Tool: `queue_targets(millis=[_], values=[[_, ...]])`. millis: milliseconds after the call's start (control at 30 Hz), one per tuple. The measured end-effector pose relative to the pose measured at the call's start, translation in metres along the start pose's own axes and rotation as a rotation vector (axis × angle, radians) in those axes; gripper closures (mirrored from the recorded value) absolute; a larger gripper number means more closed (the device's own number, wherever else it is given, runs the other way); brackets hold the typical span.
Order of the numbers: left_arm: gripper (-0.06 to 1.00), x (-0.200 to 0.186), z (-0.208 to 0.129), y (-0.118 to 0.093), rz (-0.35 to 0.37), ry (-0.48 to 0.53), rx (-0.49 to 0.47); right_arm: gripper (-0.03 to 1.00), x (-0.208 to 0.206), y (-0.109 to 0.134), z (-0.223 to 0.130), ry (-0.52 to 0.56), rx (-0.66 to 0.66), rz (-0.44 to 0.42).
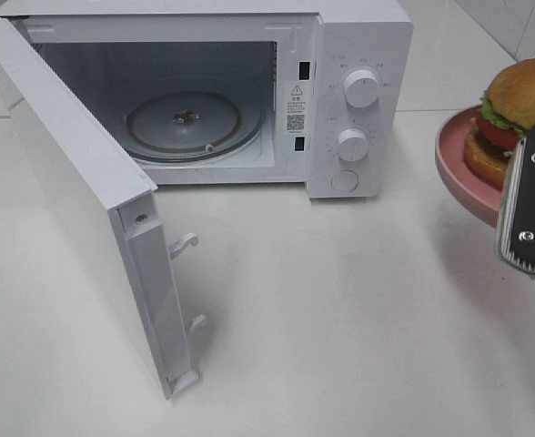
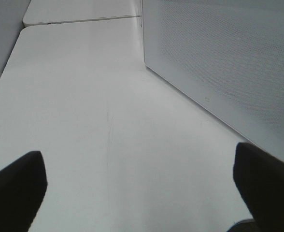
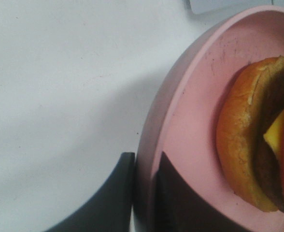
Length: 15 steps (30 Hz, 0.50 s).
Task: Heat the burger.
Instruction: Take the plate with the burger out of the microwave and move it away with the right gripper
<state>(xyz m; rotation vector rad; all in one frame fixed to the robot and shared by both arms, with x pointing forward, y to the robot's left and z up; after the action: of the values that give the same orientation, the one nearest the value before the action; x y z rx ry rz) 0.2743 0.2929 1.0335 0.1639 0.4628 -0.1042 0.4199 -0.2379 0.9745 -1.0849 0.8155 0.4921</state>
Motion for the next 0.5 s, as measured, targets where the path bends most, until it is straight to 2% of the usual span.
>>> queue_targets(millis=[300, 433, 467, 500], values=[[-0.03, 0.000, 0.000, 0.000, 0.000, 0.000, 0.000, 0.87, -0.001, -0.004, -0.015, 0.106, 0.172, -0.041], [-0.03, 0.000, 0.000, 0.000, 0.000, 0.000, 0.000, 0.87, -0.002, -0.006, -0.023, 0.155, 0.317, -0.068], [-0.03, 0.000, 0.000, 0.000, 0.000, 0.000, 0.000, 0.87, -0.002, -0.006, -0.023, 0.155, 0.317, -0.068], [-0.03, 0.000, 0.000, 0.000, 0.000, 0.000, 0.000, 0.87, -0.003, -0.007, -0.026, 0.174, 0.382, -0.083]])
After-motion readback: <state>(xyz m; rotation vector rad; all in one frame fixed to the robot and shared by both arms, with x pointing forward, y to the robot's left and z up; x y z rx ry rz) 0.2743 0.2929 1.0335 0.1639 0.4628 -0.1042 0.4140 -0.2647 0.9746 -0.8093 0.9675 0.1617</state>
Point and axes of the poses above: a point on each arm's last joint axis where the gripper is mounted, x pointing out along that axis toward the gripper, y along the wrist's bending axis when the last joint is at zero, z = x × y, the point moved 5 cm from there along x, pointing out along that axis toward the gripper, and after that the axes turned 6 degrees about x, right-handed, at the moved point
